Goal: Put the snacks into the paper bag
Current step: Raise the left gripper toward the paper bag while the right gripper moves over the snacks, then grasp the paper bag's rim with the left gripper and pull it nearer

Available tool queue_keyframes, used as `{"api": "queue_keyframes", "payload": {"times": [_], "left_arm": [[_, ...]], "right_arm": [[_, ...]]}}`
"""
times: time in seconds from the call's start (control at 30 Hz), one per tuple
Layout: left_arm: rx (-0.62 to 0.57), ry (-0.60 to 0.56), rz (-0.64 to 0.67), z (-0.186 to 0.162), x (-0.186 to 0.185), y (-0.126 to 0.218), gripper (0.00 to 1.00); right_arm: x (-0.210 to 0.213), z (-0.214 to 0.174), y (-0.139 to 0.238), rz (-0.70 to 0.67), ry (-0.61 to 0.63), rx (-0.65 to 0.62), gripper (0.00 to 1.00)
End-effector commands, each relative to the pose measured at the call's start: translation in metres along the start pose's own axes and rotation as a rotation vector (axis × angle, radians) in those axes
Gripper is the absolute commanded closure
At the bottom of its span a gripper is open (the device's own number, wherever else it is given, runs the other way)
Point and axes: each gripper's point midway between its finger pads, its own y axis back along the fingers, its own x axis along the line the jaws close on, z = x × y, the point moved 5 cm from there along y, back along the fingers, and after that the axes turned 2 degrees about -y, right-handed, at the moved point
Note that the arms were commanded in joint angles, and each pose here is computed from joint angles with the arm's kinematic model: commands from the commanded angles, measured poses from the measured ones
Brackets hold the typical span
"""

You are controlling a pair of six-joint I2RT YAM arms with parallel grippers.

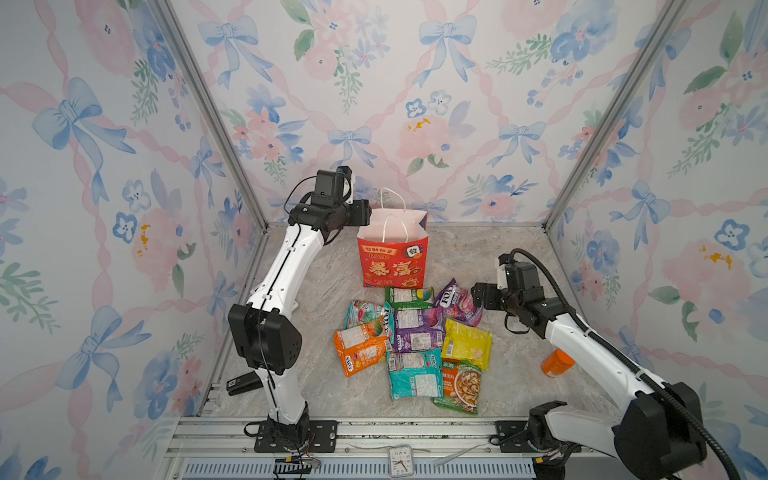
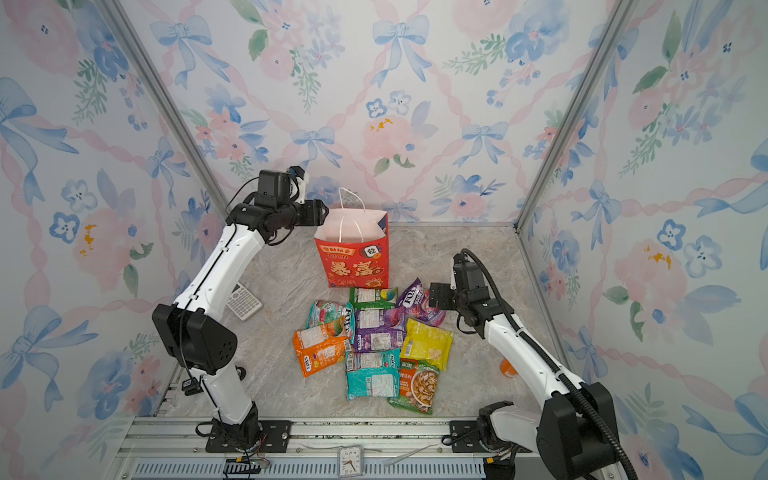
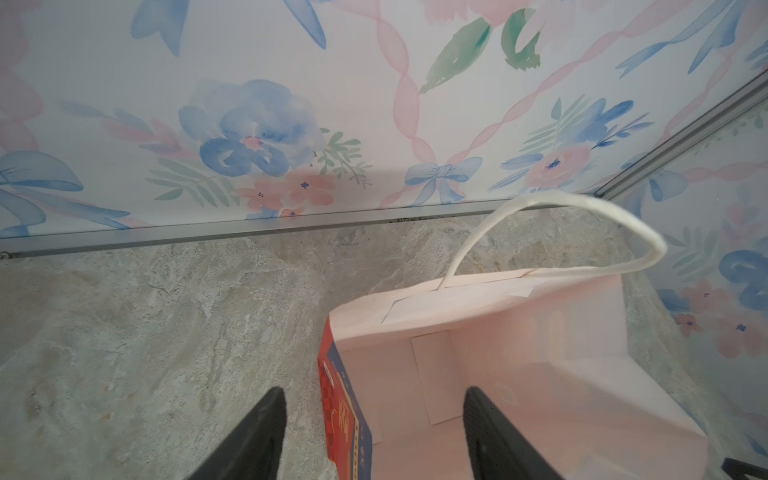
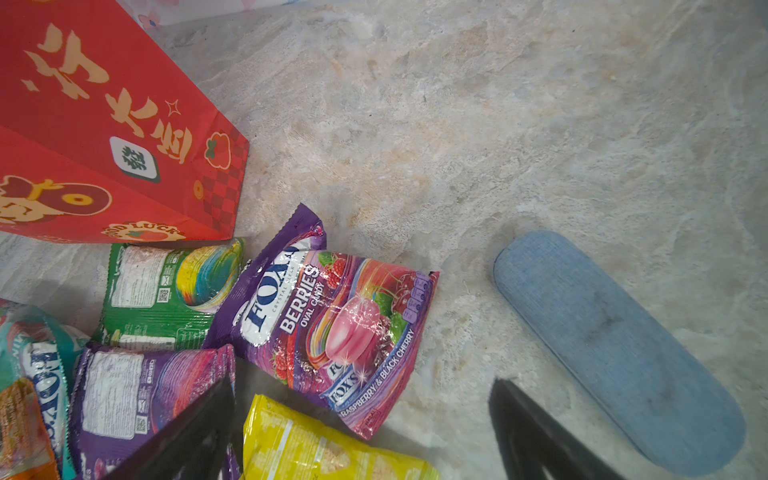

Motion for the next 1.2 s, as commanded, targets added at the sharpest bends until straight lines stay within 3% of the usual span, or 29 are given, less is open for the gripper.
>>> {"api": "queue_keyframes", "payload": {"times": [0.0, 0.23, 0.4, 0.63, 0.8, 1.17], "left_arm": [[0.092, -0.065, 0.099, -0.015, 0.007, -0.011, 0.33], [0.125, -0.124, 0.15, -0.022, 0.001, -0.017, 0.4], [0.138, -0.119, 0.157, -0.025, 0.002, -0.02, 0.65], [0.142, -0.1, 0.167, -0.027, 0.004, -0.019, 0.8], [0.118, -0.078, 0.214, -0.023, 0.008, -0.009, 0.99], [0.037, -0.055, 0.367, -0.012, 0.024, 0.03, 1.0]], "right_arm": [[0.008, 0.005, 0.003, 0.019, 0.024, 0.007, 0.02], [0.009, 0.004, 0.002, 0.021, 0.021, 0.009, 0.02], [0.01, 0.002, 0.001, 0.022, 0.021, 0.018, 0.02], [0.009, -0.003, -0.003, 0.021, 0.015, 0.03, 0.03], [0.011, -0.004, -0.005, 0.026, 0.014, 0.034, 0.03], [0.018, -0.009, -0.014, 0.058, 0.013, 0.056, 0.03]]}}
